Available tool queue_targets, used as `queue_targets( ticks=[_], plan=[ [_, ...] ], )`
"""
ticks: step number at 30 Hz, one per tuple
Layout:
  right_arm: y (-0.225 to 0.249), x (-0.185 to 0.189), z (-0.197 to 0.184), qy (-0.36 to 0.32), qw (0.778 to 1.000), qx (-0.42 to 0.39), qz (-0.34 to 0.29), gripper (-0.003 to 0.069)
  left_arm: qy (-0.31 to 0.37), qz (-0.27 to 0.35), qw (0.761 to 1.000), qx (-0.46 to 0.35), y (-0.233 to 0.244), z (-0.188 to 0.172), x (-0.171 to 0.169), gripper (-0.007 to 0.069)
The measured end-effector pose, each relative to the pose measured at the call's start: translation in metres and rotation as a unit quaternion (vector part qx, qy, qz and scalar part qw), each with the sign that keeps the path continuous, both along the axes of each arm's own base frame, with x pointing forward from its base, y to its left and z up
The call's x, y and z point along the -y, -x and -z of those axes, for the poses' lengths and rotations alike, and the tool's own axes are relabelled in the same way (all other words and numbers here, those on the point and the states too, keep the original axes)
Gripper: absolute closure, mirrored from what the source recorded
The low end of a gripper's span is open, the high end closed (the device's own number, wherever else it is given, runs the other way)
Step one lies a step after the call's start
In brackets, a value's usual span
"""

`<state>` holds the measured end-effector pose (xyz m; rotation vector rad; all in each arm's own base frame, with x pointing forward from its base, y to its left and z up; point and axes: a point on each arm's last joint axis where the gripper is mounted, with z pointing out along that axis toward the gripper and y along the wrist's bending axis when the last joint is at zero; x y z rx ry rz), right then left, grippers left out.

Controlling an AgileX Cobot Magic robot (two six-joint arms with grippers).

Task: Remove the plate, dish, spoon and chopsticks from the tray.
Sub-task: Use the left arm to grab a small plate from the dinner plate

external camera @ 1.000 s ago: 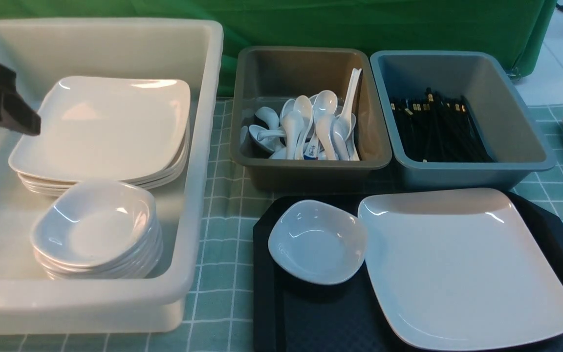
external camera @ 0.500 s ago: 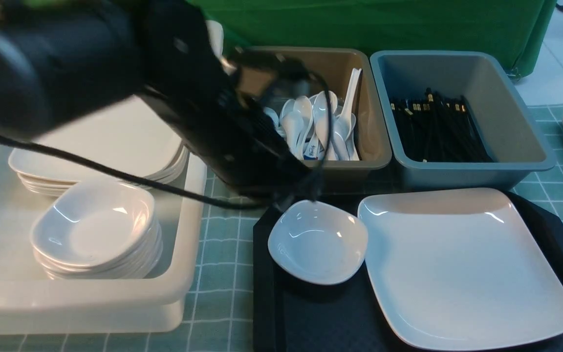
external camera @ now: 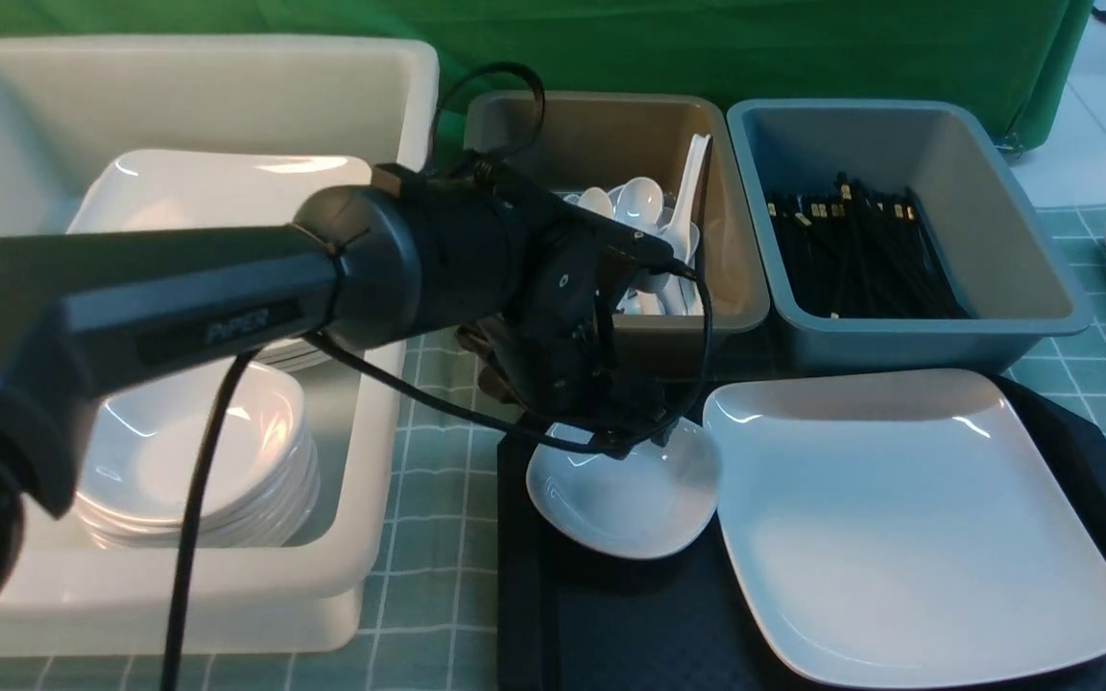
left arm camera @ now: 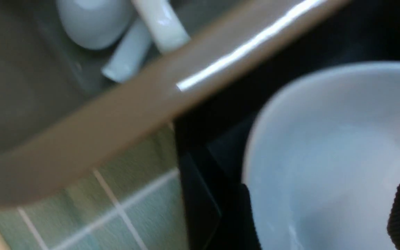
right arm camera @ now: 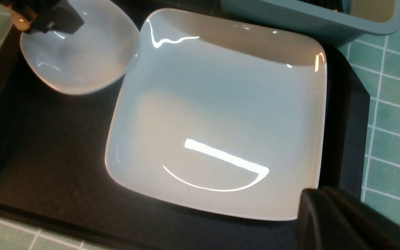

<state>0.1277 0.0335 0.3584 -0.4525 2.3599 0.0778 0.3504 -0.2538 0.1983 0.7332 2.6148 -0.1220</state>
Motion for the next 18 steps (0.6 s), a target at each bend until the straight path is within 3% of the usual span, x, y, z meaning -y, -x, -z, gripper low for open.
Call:
queue_targets(
  ticks=[9,18],
  plan=[
    [0.000,0.000,0.000,0.001,1.000,0.000,-0.002,0.0628,0.024,-0.014,0.999,0.016,-0.013,0.012,-0.002,0.0060],
    [0.000,0.000,0.000,0.001,1.000,0.001,-0.002,0.0625,0.038,-0.006,0.999,-0.025,-0.012,0.034,0.005,0.0060]
  ],
)
